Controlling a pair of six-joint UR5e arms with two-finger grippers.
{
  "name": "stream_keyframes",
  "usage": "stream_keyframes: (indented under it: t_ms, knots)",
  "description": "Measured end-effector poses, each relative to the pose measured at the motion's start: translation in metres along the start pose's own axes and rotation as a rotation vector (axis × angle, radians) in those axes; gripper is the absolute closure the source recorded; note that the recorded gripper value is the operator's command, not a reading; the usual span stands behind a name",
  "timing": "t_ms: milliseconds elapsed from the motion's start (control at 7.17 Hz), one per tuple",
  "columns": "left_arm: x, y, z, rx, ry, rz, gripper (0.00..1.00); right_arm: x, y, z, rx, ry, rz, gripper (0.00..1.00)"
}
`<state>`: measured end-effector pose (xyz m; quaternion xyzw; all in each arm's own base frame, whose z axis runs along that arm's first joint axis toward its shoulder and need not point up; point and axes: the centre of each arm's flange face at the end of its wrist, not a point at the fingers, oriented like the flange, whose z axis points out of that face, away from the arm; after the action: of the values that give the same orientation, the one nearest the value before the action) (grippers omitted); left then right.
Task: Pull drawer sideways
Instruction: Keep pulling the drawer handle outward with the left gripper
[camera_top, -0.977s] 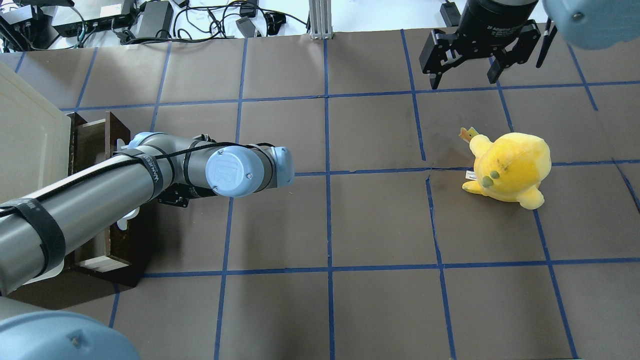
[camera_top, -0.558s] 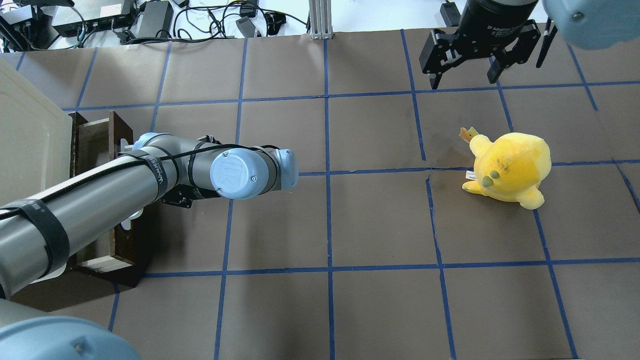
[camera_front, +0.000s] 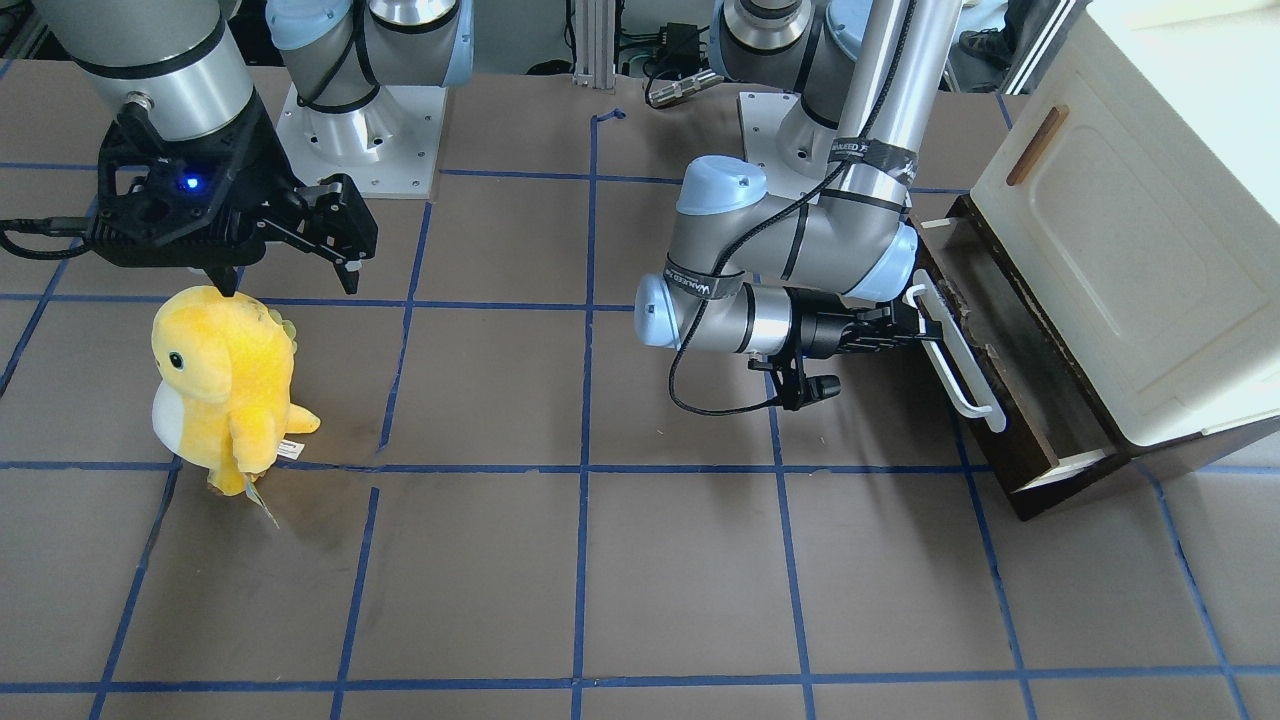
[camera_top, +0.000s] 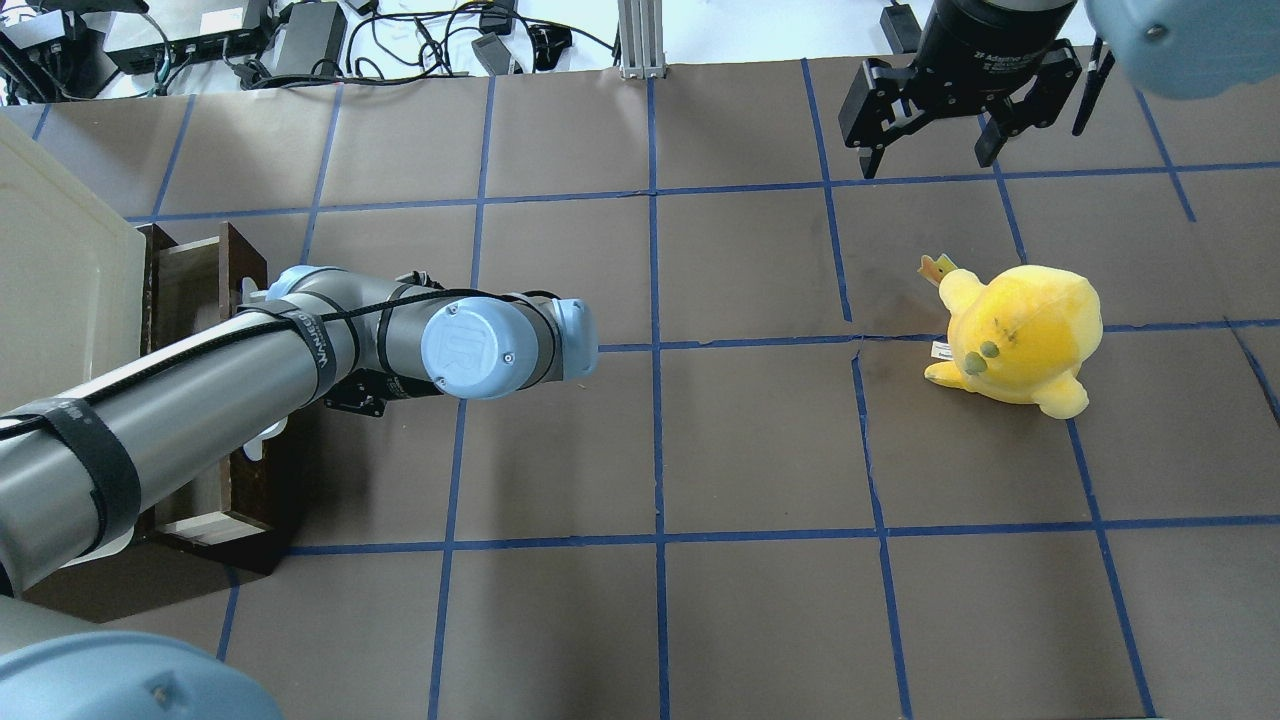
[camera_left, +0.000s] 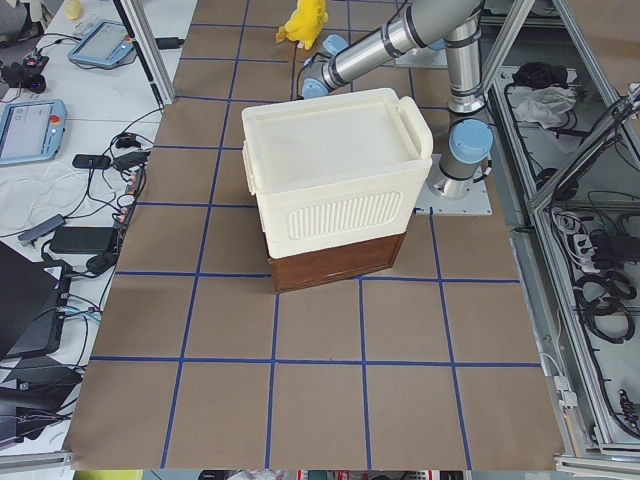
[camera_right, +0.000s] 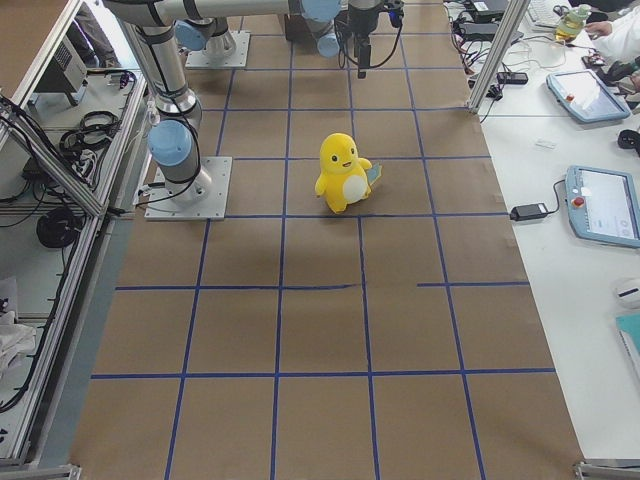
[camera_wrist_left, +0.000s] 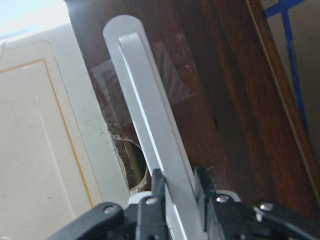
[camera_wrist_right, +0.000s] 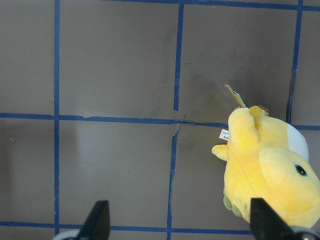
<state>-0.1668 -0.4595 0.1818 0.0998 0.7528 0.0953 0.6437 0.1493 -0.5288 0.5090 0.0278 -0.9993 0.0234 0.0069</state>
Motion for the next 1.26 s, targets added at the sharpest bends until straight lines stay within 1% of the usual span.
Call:
stream_keyframes:
  t_ms: [419, 1256]
  knots:
    - [0.0, -0.0017, 0.0002, -0.002, 0.004, -0.006, 0.91, 0.0, 0.0, 0.0, 0.0, 0.0, 0.0, 0.0]
    - [-0.0038, -0.0054, 0.0021, -0.013, 0.016, -0.022, 0.93, 0.0, 0.0, 0.0, 0.0, 0.0, 0.001, 0.0]
